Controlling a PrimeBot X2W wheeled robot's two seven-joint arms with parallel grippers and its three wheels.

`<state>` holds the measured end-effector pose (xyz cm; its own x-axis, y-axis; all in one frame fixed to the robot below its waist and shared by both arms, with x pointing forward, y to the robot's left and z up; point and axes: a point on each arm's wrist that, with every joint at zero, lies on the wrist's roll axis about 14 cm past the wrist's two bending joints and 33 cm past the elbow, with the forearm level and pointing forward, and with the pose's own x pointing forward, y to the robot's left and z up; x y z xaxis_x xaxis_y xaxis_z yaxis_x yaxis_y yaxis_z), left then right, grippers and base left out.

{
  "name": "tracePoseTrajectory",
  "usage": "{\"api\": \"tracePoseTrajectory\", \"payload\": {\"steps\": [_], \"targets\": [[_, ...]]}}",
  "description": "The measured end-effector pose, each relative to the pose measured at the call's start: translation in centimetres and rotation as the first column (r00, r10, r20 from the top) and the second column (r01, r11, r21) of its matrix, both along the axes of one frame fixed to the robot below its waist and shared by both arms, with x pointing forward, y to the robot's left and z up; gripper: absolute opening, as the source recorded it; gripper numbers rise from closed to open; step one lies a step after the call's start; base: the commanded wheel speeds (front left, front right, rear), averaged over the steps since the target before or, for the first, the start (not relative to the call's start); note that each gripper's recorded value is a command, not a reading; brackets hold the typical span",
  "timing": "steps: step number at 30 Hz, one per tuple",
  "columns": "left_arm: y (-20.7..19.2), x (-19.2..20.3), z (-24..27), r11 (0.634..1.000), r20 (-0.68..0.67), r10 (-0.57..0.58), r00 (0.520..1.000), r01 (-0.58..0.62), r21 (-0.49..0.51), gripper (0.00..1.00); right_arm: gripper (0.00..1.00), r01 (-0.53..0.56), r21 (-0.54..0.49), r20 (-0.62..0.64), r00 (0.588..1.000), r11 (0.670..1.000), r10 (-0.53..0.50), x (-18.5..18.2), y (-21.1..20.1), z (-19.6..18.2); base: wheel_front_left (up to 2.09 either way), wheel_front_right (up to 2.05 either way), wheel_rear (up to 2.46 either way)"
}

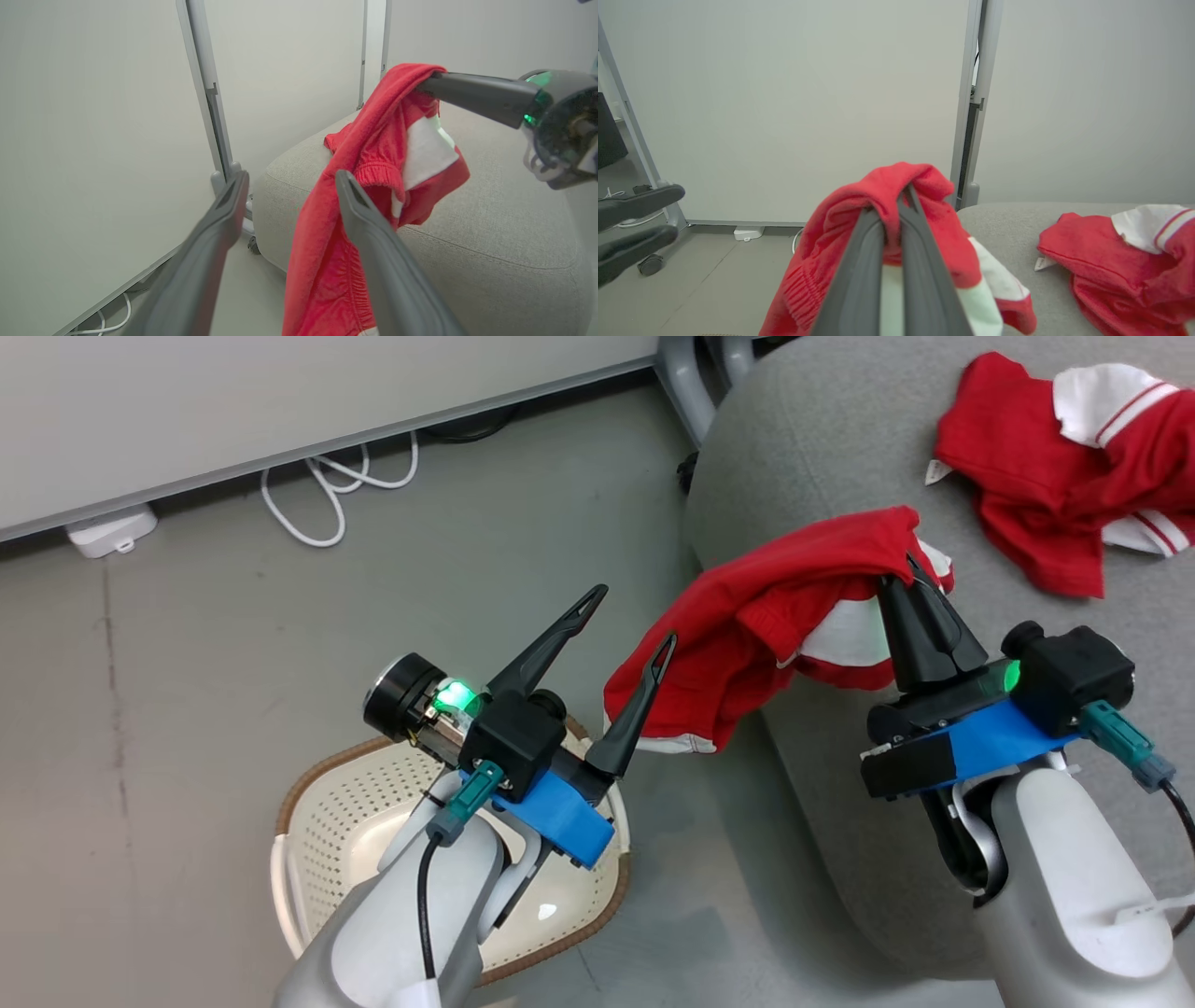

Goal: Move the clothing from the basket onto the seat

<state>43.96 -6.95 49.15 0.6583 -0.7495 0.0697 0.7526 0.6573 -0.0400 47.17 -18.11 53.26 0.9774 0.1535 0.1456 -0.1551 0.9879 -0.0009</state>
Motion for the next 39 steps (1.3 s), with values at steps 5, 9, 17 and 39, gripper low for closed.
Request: {"api": "tracePoseTrajectory", "payload": {"steps": [5, 9, 17, 39], "targets": [[-2.4, -0.8, -0.5, 0.997, -0.008, -0.078, 0.997, 0.078, -0.003, 1.00, 0.00, 0.092, 0.004, 0.007, 0.996, 0.996, -0.092, -1.9, -3.0, 0.3, 0.00, 0.00, 0.00], [-4.2, -1.6, -0.6, 0.991, -0.010, -0.133, 0.991, 0.133, -0.010, 1.00, 0.00, 0.167, 0.001, 0.002, 0.986, 0.986, -0.167, -3.7, -5.4, 0.1, 0.00, 0.00, 0.00], [-5.8, -2.5, -0.7, 0.982, -0.016, -0.186, 0.982, 0.186, -0.020, 1.00, 0.00, 0.232, -0.004, -0.024, 0.972, 0.973, -0.232, -6.0, -7.3, -0.7, 0.00, 0.00, 0.00], [-4.7, 1.6, -2.4, 0.990, -0.011, -0.140, 0.990, 0.139, -0.028, 1.00, 0.00, 0.257, -0.026, 0.288, 0.927, 0.966, -0.239, 2.0, -10.3, 9.7, 0.00, 0.00, 0.00]]}}
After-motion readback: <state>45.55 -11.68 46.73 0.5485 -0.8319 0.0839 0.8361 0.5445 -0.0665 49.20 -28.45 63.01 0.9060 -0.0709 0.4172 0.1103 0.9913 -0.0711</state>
